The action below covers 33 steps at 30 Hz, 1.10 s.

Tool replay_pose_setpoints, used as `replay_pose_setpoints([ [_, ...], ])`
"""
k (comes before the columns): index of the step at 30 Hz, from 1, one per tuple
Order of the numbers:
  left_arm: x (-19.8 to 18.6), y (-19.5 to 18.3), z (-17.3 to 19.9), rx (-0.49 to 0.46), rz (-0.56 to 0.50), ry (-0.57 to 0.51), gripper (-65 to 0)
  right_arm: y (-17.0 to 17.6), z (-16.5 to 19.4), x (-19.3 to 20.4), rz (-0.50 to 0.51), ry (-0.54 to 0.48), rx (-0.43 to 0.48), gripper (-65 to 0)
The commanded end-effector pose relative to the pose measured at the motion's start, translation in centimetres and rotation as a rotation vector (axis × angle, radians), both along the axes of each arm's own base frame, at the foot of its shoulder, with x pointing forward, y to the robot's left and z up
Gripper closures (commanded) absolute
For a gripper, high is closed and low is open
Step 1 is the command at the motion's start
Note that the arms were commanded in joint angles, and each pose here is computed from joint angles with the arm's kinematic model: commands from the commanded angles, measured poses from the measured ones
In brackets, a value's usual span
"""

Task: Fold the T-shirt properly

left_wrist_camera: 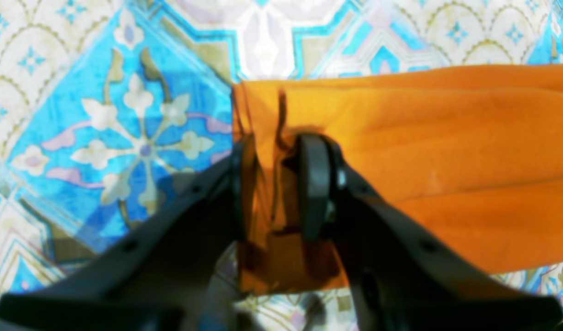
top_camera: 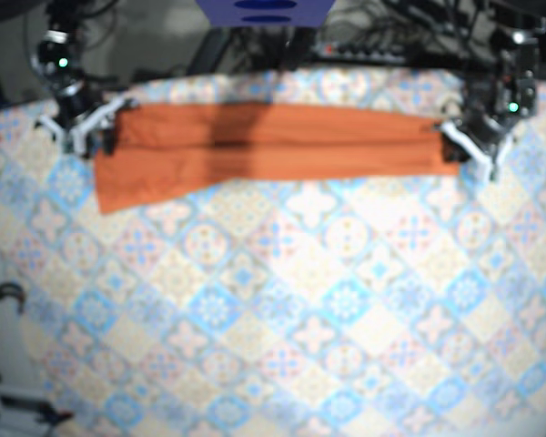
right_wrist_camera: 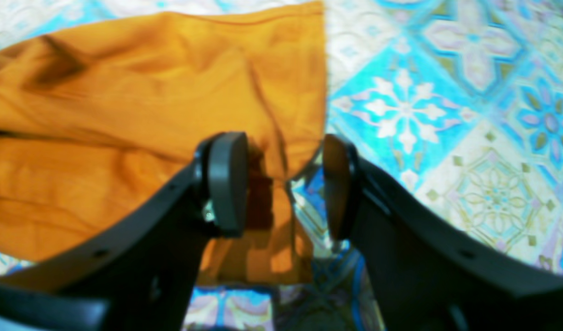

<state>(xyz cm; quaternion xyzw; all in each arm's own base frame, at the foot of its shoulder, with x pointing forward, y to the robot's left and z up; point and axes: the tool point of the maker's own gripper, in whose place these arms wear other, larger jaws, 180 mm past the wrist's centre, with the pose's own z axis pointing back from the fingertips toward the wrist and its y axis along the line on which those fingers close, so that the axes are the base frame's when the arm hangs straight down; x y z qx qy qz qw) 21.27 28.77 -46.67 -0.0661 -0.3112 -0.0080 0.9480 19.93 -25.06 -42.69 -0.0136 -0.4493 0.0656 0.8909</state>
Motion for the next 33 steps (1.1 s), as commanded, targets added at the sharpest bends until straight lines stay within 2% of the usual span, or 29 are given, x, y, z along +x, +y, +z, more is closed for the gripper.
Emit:
replay_pose_setpoints([
  [1,-0.1,0.7,0.1,0.027,-0.003,0.014,-16.0,-0.6,1.3,0.7,0.001,-0.048,-0.016,-26.1],
  [10,-0.1,0.7,0.1,0.027,-0.003,0.013,-16.0,-0.6,1.2,0.6,0.001,-0.045,-0.016,-26.0],
  [14,-0.1,0.7,0.1,0.027,-0.003,0.013,-16.0,0.7,0.7,0.2,0.03,-0.028,0.0,-25.6],
  [17,-0.1,0.7,0.1,0.027,-0.003,0.013,-16.0,1.3,0.5,0.2,0.043,-0.024,0.007,-20.6],
  [21,-0.1,0.7,0.1,0.027,-0.003,0.013,-16.0,1.3,0.3,0.1,0.044,-0.015,0.009,-8.5],
  [23,-0.1,0.7,0.1,0.027,-0.003,0.013,-16.0,1.3,0.2,0.0,0.044,-0.013,0.009,-5.7],
  [33,-0.1,0.7,0.1,0.027,-0.003,0.013,-16.0,1.4,-0.3,-2.0,0.048,0.025,0.007,-4.4],
])
